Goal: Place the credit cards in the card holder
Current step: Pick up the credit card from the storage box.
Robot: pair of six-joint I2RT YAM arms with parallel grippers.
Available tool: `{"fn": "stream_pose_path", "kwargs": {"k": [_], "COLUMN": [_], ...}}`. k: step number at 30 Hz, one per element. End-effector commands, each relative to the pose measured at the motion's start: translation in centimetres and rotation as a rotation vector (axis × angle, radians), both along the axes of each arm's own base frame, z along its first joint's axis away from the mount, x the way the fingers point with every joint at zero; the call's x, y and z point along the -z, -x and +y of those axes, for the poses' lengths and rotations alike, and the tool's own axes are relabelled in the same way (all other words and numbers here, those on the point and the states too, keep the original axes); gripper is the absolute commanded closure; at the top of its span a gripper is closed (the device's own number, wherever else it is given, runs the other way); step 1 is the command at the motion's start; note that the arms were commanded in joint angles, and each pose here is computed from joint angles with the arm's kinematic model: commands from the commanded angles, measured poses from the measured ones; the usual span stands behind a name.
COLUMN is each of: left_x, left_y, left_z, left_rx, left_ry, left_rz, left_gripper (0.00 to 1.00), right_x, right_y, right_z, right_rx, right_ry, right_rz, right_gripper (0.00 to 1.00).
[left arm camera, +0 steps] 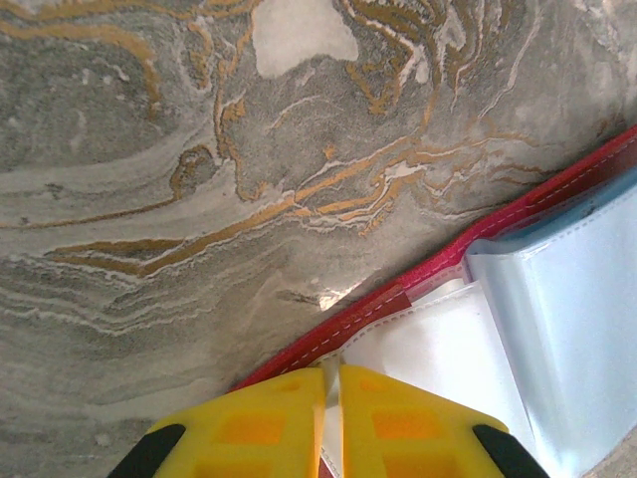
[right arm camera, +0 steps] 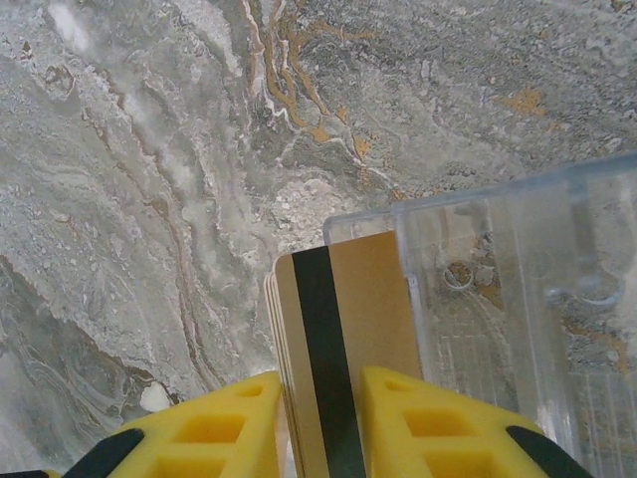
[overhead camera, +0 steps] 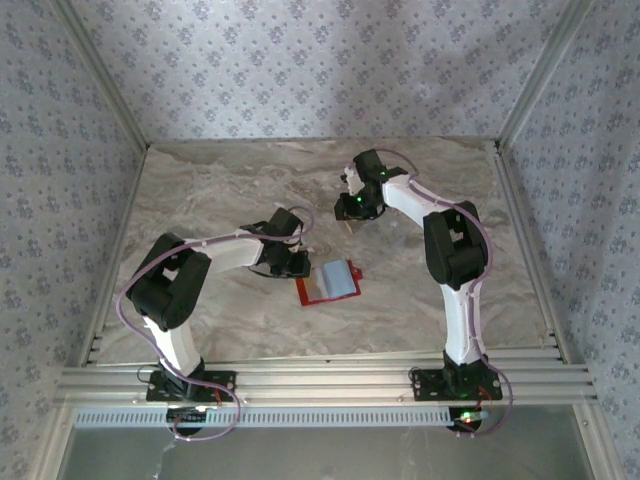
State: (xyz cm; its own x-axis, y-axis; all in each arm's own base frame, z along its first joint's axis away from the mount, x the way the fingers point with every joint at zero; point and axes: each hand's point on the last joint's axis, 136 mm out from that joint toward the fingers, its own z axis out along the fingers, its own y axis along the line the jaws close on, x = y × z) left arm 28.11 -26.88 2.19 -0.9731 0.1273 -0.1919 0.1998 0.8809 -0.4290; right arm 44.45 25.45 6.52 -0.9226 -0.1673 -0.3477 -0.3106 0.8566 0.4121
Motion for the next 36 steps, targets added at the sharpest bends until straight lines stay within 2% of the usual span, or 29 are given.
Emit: {"fn": "stream_pose_path", "kwargs": {"k": [1, 8, 25, 36], "left_x": [1.7, 1.8, 1.8, 1.8], "left_y": [1.5, 1.5, 1.6, 1.6], "left_z": [0.2, 0.1, 0.2, 0.1], "left_rx": [0.031, 0.032, 0.033, 0.033], "left_ry": [-0.037, -0.036, -0.038, -0.036], "left_rz": [0.061, 0.062, 0.065, 0.065], "left_gripper": [0.87, 0.87, 0.87, 0.87], "right_x": [-2.0, -2.0, -3.0, -2.6], "right_y": [0.1, 0.2, 0.6, 0.5], "right_z": [0.2, 0.3, 1.3, 0.9], "right_rx": [-0.001, -0.006, -0.048, -0.038], "right_ry": [-0.051, -0.071, -0.194, -0.157], "right_rz": [-0.014, -0.004, 0.020, 0.013], "right_gripper": [0.71, 0.69, 0.70, 0.73]}}
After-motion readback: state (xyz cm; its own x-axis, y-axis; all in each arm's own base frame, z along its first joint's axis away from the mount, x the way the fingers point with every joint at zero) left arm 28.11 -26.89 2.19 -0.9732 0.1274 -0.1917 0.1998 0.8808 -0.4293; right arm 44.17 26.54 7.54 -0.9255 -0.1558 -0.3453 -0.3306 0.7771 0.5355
